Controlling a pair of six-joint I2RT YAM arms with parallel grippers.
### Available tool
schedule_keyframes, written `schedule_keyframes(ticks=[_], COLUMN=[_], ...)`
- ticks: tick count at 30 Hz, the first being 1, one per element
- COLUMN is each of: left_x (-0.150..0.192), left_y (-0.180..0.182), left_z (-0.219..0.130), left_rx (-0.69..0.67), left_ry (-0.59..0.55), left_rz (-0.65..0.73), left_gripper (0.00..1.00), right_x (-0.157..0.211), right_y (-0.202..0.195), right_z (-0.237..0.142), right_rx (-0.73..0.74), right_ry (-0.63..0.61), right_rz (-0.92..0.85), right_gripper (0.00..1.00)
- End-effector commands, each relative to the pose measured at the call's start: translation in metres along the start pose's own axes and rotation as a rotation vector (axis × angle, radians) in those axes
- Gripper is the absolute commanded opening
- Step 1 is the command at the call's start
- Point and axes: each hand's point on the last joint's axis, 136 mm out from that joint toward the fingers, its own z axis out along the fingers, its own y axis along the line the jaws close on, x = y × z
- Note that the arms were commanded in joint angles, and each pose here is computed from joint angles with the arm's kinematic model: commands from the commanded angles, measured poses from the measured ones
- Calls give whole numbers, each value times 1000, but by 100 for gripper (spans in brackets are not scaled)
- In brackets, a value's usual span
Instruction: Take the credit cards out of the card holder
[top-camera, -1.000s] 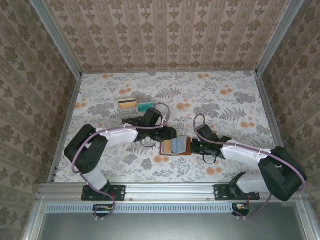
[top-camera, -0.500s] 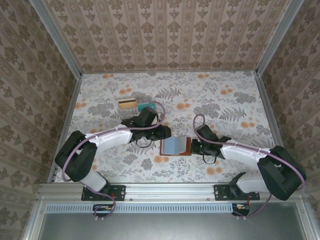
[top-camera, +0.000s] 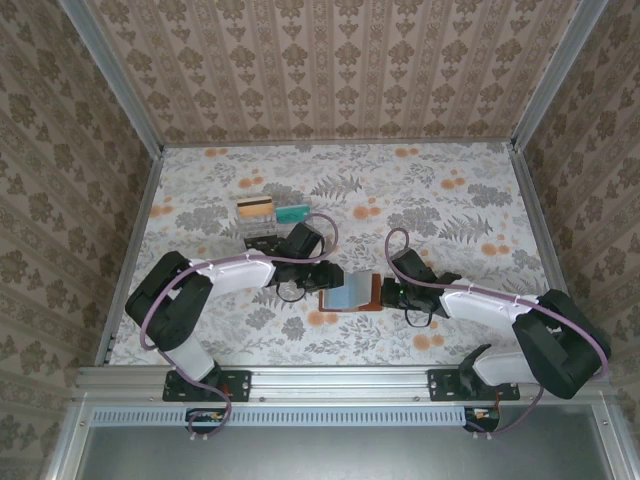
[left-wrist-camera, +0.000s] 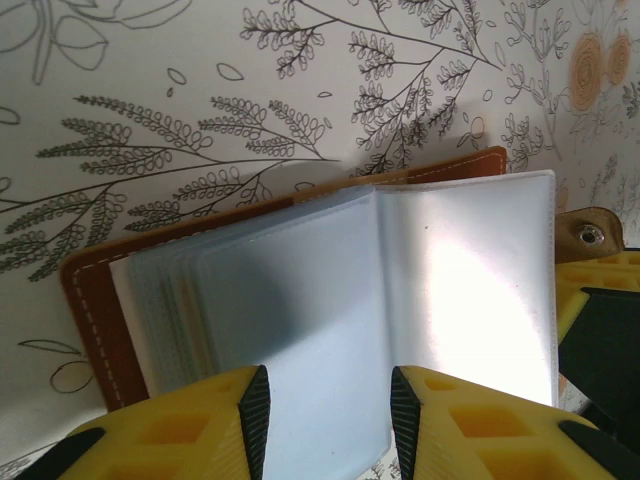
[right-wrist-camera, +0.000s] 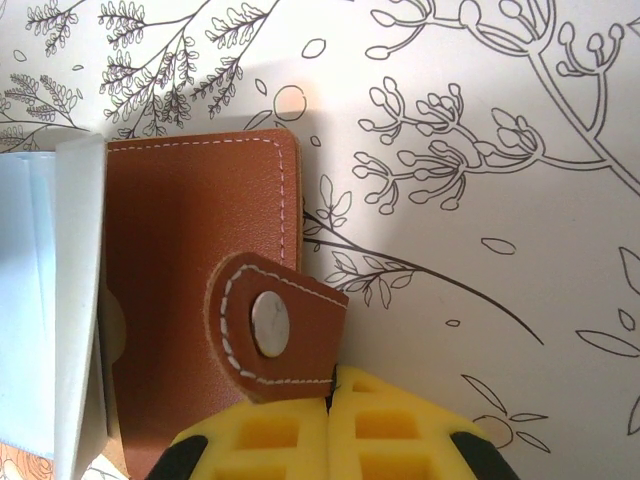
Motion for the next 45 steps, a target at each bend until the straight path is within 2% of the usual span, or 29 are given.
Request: schedule_keyframes(ticks=[1, 7, 21, 24, 29, 38, 45], left_x=[2, 4, 11, 11, 7, 2, -6], left_y=[3, 8, 2, -4, -21, -43, -44], left_z=[-1, -5, 10, 13, 13, 17, 7], left_rx=[-31, -56, -41, -11, 53, 136, 91], left_ry=[5, -1, 42, 45, 39, 51, 9], left_rz=[18, 22, 29, 30, 45, 71, 88], left_gripper=[40, 40, 40, 41, 49, 50, 50], right_x=[2, 2, 3, 2, 3, 3, 3], right_y=[-6, -6, -6, -6, -6, -7, -7], right_z=[3, 3, 4, 4, 4, 4, 3], right_rx=[23, 23, 22, 19, 20, 20, 20], right_ry=[3, 2, 5, 3, 3, 4, 2], right_rz=[1, 3, 4, 4, 6, 7, 7], right_gripper=[3, 3, 3, 3, 3, 3, 3])
